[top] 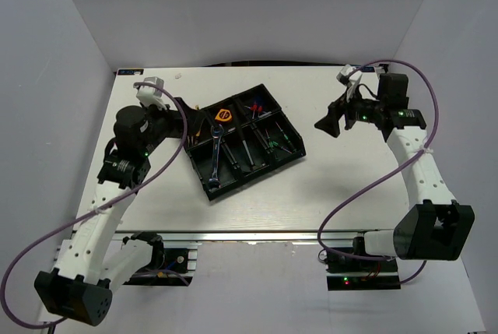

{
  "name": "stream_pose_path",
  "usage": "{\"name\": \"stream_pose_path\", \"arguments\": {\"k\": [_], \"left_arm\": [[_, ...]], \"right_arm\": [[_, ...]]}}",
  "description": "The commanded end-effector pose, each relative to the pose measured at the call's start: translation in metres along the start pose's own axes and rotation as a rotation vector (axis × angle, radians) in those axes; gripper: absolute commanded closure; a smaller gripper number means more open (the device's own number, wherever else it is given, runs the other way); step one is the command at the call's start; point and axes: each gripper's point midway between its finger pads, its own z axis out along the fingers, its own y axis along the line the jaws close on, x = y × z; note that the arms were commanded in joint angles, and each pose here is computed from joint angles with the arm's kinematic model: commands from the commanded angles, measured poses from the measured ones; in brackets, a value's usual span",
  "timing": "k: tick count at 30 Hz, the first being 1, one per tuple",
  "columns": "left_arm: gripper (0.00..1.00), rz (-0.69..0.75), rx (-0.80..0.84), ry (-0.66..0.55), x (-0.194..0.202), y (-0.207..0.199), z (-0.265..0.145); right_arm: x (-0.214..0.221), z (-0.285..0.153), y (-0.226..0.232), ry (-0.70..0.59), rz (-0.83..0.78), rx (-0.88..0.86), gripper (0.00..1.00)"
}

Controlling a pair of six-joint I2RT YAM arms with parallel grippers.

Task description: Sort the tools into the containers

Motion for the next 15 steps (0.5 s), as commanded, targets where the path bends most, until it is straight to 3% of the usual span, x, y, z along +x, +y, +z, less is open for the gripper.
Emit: {"name": "stream_pose_path", "arguments": {"k": [1,8,15], "left_arm": [[0.08,-0.024,0.009,-0.022,-0.007,-0.007,-0.016],[0.04,-0.037,0.024,-0.073,-0.012,-0.014,-0.039],[0.03,-0.052,0.05,-0.101,-0.011,-0.021,-0.054]], "right_arm": [[-0.025,-0.005,-0.018,-0.03,-0.001,0.057,0.11],[-0.034,-0.013,-0.039,0.009,0.104,0.17,0.1],[-0.034,-0.035,-0.07,0.01,0.115,0.427,0.11]]}}
